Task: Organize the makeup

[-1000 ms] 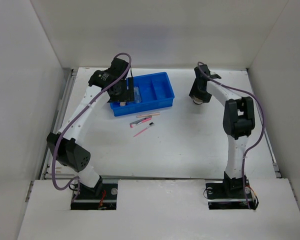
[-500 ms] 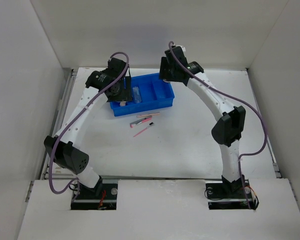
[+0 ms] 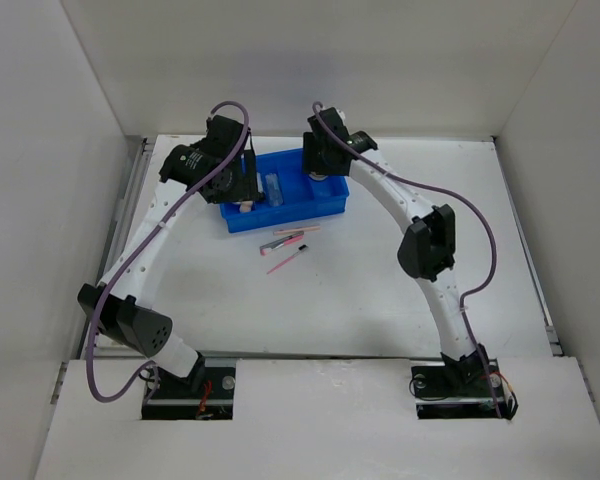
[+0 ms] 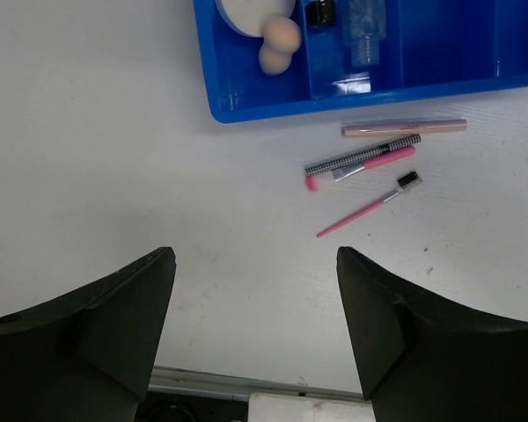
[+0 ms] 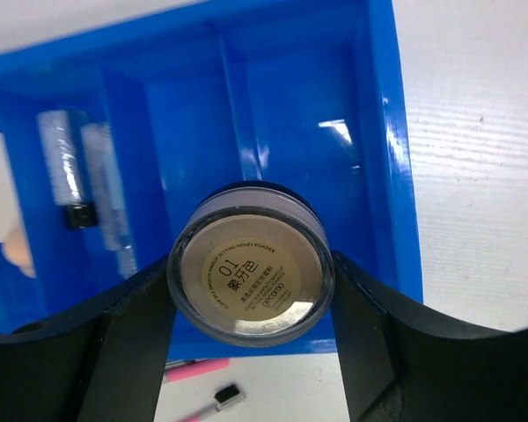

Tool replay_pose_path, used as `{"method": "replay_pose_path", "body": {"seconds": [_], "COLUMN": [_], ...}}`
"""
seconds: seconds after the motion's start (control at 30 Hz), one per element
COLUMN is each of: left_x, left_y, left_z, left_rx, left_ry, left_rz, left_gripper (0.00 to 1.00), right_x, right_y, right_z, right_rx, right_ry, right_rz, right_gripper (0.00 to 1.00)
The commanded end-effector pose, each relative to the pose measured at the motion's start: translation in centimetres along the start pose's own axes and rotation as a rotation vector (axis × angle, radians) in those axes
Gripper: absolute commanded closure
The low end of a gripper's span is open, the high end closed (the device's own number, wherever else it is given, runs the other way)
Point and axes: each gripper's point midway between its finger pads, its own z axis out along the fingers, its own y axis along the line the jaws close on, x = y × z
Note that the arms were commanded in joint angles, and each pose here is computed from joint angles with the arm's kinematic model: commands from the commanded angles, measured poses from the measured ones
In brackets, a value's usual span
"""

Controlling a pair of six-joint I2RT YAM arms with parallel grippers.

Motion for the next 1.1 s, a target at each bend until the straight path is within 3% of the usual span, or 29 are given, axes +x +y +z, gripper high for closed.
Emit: {"method": "replay_pose_path", "body": {"seconds": [0.0,0.23,0.37,0.43,0.63,0.73,0.83,0.87,0.9,1.07], "left_x": [0.0,0.5,0.5,0.7,0.6,1.0,1.7,2.1,2.3,4.2], "left_y": [1.0,1.2,1.2,1.1,0.9,0.7,0.3,0.4,-0.2,-2.0], "left_z": [-1.4,-1.3,-1.3,-1.3,-1.8,-1.4,-0.6,-0.4,-0.3,1.0], "left_rx": [-0.012,-0.019,-0.019,-0.014,0.012,0.019,0.033,0.028,0.049,0.105], "left_ry": [-0.024,-0.008,-0.008,0.003,-0.004,0.008,0.030,0.042,0.046,0.099], "left_rz": [-0.016,-0.010,-0.010,-0.007,-0.004,0.010,0.024,0.028,0.051,0.093], "left_gripper": [0.29,0.29,0.29,0.29,0.29,0.29,0.29,0.29,0.29,0.30], "right_x": [-2.1,-1.4,-1.2,-1.2,-3.6,-6.0,-6.0,-3.4,-3.9,1.8], "right_y": [0.3,-1.3,-1.2,-1.2,-1.2,-2.5,-3.5,-5.7,-6.5,-13.2], "right_z": [-1.3,0.1,0.5,0.5,-2.7,-8.3,-10.8,-9.7,-11.8,-12.0], "right_rx": [-0.010,0.054,0.054,0.054,0.042,0.032,0.008,0.044,0.031,0.111], "right_ry": [-0.055,-0.044,-0.044,-0.044,-0.101,-0.182,-0.225,-0.166,-0.192,-0.092], "right_rz": [0.005,0.011,0.020,0.020,0.036,0.066,0.086,0.081,0.097,0.163], "right_gripper": [0.42,0.37,0.14,0.08,0.06,0.08,0.08,0.08,0.08,0.08]}}
